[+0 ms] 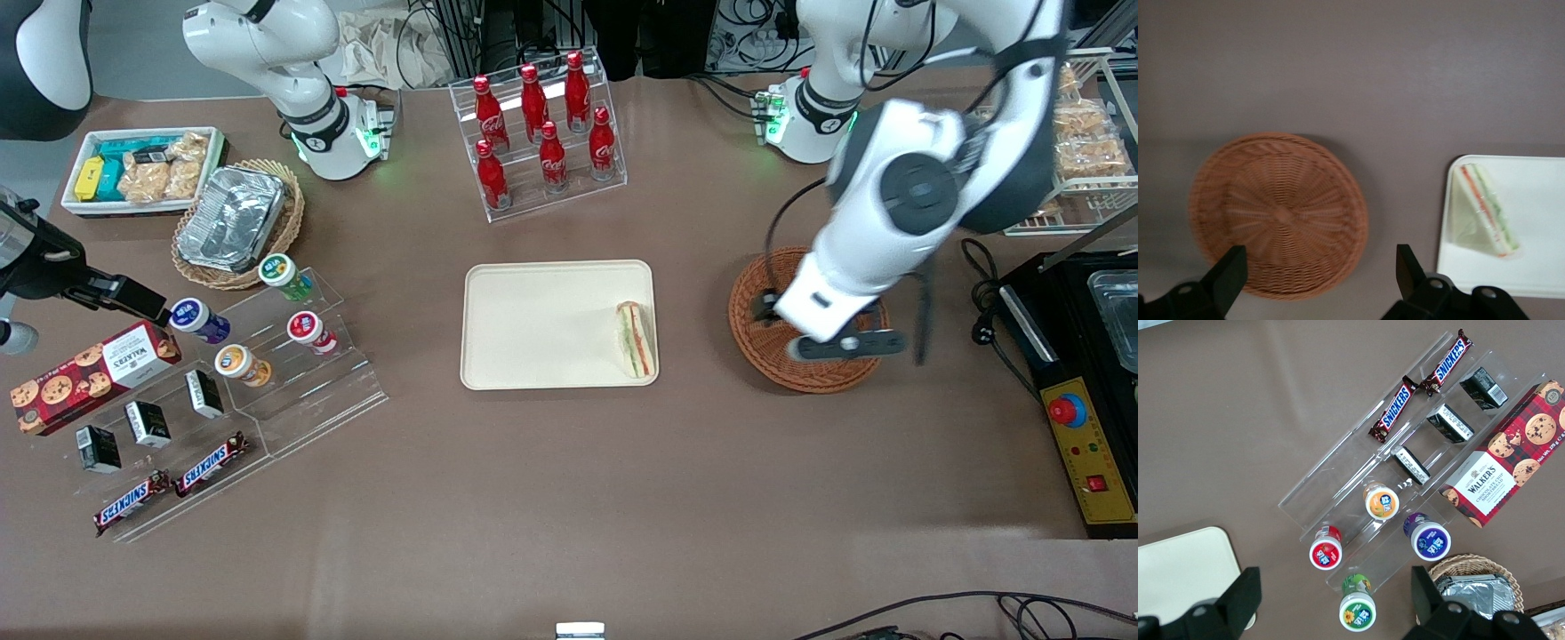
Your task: Place sandwich from basket to tray
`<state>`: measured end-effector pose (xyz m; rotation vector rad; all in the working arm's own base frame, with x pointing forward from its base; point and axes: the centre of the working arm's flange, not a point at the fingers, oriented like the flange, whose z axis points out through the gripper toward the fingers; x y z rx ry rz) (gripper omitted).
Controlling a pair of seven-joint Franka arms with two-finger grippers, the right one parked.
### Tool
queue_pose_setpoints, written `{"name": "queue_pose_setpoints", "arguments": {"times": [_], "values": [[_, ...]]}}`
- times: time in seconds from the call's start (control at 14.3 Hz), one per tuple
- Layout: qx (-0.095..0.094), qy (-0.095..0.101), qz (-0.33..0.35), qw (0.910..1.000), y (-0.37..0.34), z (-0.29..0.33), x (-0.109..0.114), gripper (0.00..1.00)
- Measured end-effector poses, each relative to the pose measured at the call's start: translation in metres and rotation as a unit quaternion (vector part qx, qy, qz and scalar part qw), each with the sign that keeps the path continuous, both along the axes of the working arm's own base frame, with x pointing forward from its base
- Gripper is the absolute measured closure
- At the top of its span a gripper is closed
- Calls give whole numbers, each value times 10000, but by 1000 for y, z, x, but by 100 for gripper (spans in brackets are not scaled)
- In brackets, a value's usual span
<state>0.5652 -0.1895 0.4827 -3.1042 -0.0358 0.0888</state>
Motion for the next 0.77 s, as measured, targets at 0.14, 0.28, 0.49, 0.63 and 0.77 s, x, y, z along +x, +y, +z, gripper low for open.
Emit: {"name": "queue_pose_setpoints", "arguments": {"times": [0.14, 0.28, 0.49, 0.63, 0.77], "values": [[-27, -9, -156, 9999, 37, 20, 1, 1], [-55, -59, -239, 9997, 68, 35, 2, 1], [-68, -68, -230, 9997, 106, 50, -1, 1], [-198, -45, -176, 9996, 125, 57, -3, 1], [-460, -100, -124, 9988, 135, 66, -5, 1]]}}
